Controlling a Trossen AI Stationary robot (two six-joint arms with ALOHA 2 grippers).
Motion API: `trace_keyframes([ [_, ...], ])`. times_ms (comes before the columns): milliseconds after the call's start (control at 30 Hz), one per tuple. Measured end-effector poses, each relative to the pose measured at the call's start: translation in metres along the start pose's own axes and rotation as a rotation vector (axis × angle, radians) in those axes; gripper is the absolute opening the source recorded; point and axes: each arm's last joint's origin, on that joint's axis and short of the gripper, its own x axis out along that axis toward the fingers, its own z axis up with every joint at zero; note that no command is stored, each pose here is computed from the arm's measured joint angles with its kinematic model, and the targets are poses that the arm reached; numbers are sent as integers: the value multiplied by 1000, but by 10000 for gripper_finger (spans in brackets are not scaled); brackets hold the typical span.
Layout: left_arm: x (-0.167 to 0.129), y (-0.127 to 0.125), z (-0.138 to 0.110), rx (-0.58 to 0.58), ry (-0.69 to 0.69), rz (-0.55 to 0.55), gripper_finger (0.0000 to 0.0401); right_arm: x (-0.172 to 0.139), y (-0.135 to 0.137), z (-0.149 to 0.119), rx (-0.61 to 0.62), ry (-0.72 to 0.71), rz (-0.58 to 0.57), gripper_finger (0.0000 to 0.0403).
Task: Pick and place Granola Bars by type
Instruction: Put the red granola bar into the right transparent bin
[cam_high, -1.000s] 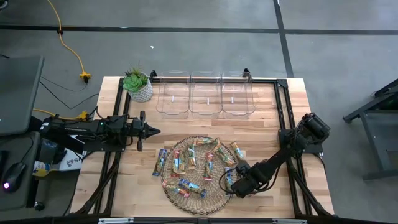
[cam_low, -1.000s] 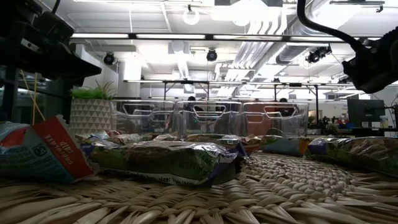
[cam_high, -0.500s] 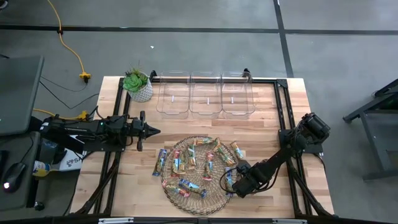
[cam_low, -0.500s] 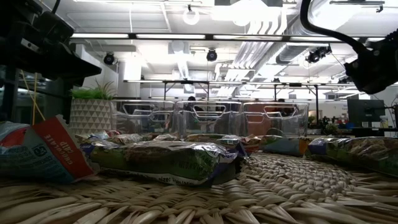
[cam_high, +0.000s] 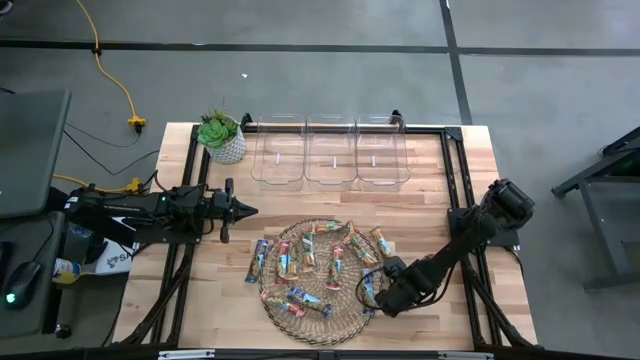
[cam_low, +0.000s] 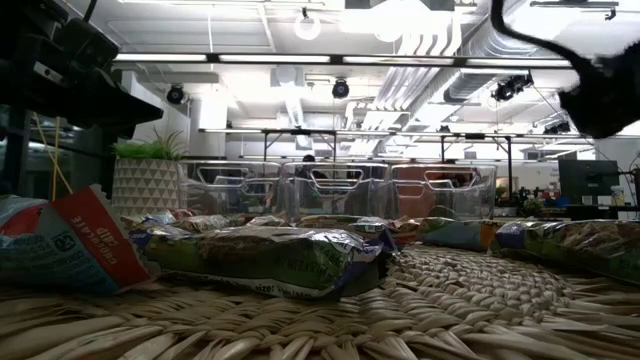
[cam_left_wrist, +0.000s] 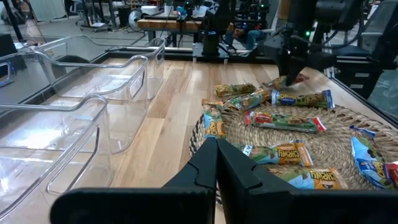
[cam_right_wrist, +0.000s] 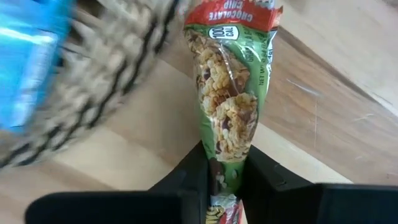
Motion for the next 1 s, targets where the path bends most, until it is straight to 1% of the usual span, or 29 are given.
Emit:
trace_keyframes([
  [167, 0, 0, 0, 0, 0, 0, 1, -15, -2, 0, 1, -12, 50, 44],
  [267, 0, 0, 0, 0, 0, 0, 1, -29, -3, 1, -5, -49, 115, 44],
  [400, 0, 0, 0, 0, 0, 0, 1, -52, -5, 4, -33, -143, 228, 40],
  [533, 0, 0, 0, 0, 0, 0, 1, -77, -7, 7, -76, -271, 365, 40],
  [633, 0, 0, 0, 0, 0, 0, 1, -96, -7, 9, -151, -391, 476, 40],
  [767, 0, 0, 0, 0, 0, 0, 1, -119, -4, 11, -300, -561, 596, 39],
  [900, 0, 0, 0, 0, 0, 0, 1, -136, 0, 14, -392, -723, 663, 40],
  [1000, 0, 0, 0, 0, 0, 0, 1, -146, 3, 19, -450, -807, 704, 40],
])
